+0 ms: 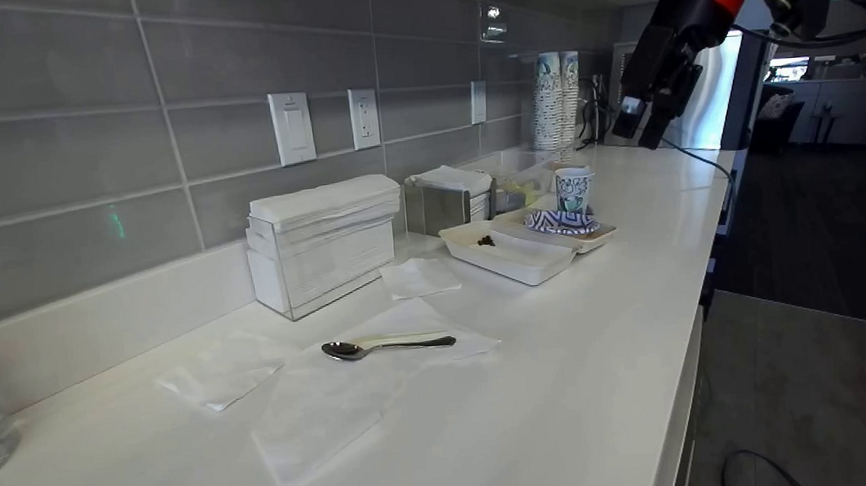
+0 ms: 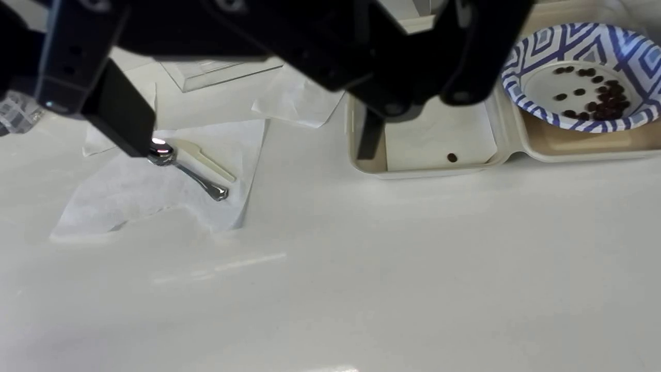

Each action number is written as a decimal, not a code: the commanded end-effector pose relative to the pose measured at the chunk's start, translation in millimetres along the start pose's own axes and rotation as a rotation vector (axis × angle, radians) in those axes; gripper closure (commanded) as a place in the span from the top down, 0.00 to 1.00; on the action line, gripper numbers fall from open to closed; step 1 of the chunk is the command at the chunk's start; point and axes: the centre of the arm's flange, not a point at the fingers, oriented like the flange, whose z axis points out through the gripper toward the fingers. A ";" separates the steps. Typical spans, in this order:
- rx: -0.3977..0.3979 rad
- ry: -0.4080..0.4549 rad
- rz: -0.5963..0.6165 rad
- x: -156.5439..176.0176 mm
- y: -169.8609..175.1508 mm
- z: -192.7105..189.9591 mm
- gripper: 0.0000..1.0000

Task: Pick up this phone get some of the objects from the disposable plate and put them in the bowl

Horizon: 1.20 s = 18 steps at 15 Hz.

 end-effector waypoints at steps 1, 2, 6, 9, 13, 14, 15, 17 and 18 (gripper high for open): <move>-0.008 -0.017 -0.185 12.7 -34.3 12.5 1.00; -0.002 -0.027 -0.237 15.3 -49.4 17.9 1.00; -0.002 -0.075 -0.463 31.7 -116.6 44.8 1.00; -0.001 -0.111 -0.635 44.2 -156.6 72.3 1.00; -0.047 -0.189 -0.837 65.7 -186.2 112.2 1.00; -0.059 -0.204 -0.888 70.8 -190.0 121.6 1.00; -0.073 -0.211 -0.928 75.6 -193.2 131.8 1.00; -0.120 -0.205 -0.968 85.7 -196.2 151.8 1.00; -0.170 -0.202 -0.993 89.1 -196.2 160.8 1.00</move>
